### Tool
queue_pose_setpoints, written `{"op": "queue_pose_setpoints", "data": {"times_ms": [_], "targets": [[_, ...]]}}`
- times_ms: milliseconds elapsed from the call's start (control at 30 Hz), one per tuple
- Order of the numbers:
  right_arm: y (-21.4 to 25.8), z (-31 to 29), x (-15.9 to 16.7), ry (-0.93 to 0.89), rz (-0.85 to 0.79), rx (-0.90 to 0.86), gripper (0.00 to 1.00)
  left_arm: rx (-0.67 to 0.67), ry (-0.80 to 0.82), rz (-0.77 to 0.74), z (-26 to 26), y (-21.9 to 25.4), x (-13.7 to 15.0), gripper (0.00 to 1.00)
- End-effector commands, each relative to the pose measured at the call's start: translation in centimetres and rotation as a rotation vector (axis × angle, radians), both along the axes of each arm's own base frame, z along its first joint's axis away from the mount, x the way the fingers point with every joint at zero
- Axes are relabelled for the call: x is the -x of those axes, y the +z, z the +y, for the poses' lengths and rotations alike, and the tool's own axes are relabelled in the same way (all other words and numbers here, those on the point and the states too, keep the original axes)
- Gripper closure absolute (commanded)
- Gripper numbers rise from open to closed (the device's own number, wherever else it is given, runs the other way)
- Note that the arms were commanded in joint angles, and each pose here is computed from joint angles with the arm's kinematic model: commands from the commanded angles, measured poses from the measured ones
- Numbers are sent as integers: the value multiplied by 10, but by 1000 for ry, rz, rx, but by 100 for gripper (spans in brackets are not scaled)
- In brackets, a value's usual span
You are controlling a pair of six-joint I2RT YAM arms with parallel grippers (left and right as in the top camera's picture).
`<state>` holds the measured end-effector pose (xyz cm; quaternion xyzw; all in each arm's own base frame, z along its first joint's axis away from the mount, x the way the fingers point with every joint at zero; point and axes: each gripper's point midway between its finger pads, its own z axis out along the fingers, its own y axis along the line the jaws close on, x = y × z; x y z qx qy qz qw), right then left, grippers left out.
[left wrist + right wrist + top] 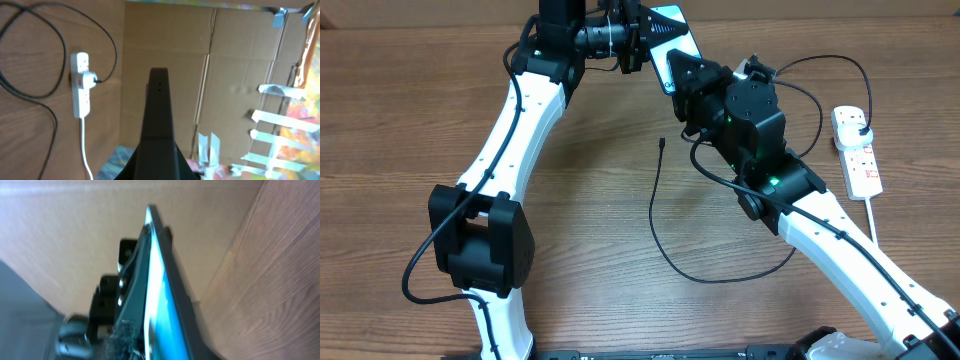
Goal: Plug charger to phone and switch on socket
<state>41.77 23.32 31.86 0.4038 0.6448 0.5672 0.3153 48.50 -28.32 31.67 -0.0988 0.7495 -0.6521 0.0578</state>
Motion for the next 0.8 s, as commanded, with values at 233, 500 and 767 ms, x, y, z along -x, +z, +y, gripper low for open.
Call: {"op": "queue_pose_setpoints", "data": {"times_ms": [233, 500, 767], "targets": [[-49, -11, 11, 40, 80, 324, 38, -191, 54, -206, 68, -24, -11, 96], [-123, -42, 46, 215, 203, 852, 33, -388, 53, -188, 166, -79, 9, 96], [-161, -7, 65, 595, 146, 954, 45, -335, -36, -132, 189, -84, 51, 96]]}}
